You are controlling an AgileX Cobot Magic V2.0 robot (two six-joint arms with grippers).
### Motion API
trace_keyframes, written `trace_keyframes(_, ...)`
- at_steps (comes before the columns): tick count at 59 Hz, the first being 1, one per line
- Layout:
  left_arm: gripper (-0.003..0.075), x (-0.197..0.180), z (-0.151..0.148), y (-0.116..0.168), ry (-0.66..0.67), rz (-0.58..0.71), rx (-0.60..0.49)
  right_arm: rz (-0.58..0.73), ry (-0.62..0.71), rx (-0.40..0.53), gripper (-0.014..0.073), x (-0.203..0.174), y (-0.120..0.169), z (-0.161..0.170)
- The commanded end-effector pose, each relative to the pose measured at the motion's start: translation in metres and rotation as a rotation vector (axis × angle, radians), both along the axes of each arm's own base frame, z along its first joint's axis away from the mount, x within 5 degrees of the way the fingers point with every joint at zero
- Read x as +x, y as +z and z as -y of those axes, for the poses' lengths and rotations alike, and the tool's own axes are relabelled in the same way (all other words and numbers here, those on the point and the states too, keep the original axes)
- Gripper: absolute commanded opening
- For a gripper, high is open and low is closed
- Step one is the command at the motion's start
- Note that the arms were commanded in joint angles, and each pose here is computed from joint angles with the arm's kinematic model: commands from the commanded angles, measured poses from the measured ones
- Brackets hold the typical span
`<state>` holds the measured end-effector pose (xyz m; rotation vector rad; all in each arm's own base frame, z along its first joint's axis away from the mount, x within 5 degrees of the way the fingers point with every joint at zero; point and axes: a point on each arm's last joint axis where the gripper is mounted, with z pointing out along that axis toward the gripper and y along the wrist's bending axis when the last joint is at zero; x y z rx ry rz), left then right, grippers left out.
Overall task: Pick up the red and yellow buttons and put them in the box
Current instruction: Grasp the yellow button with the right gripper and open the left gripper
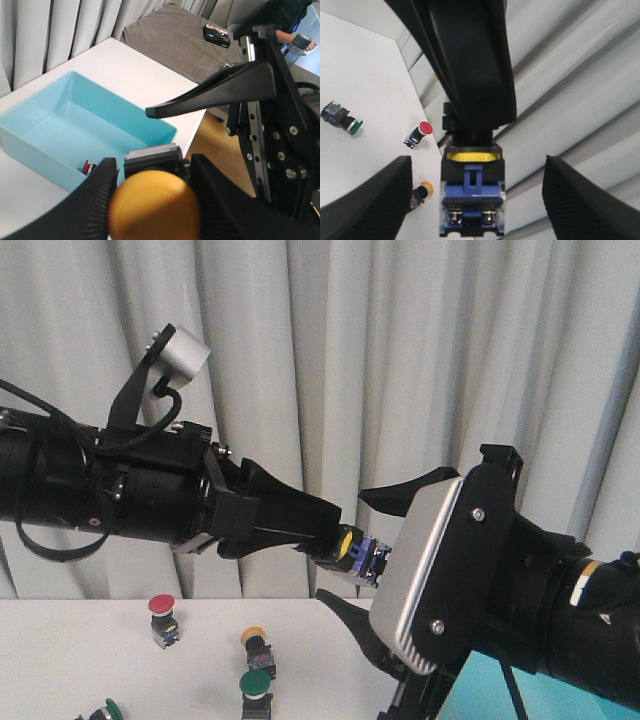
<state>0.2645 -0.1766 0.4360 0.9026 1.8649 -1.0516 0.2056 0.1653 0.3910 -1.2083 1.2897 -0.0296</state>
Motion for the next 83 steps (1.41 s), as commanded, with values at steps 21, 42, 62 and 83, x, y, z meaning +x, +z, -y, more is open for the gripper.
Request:
trace_keyframes(21, 0.0038, -0.015, -0.0003, 0.0274, -0.021, 0.017, -0.137, 0.034, -0.038, 0.098, 0.0099, 0.0018, 0.0162, 0.0017)
trace_keyframes(42, 0.004, -0.0114, -0.0011, 0.029, 0.021, 0.022, -0.154, 0.034, -0.041, 0.106, -0.0008, 0.0023, 0.0164, 0.0017)
trace_keyframes(62, 0.0291, -0.0116, -0.0011, 0.0288, 0.029, -0.012, -0.163, 0.034, -0.041, 0.106, -0.0008, 0.0023, 0.0164, 0.0017)
trace_keyframes(83, 0.0622, -0.0121, -0.0025, 0.0292, 0.017, 0.041, -0.141, 0.03, -0.042, 0.111, -0.0008, 0.002, 0.0167, 0.0019)
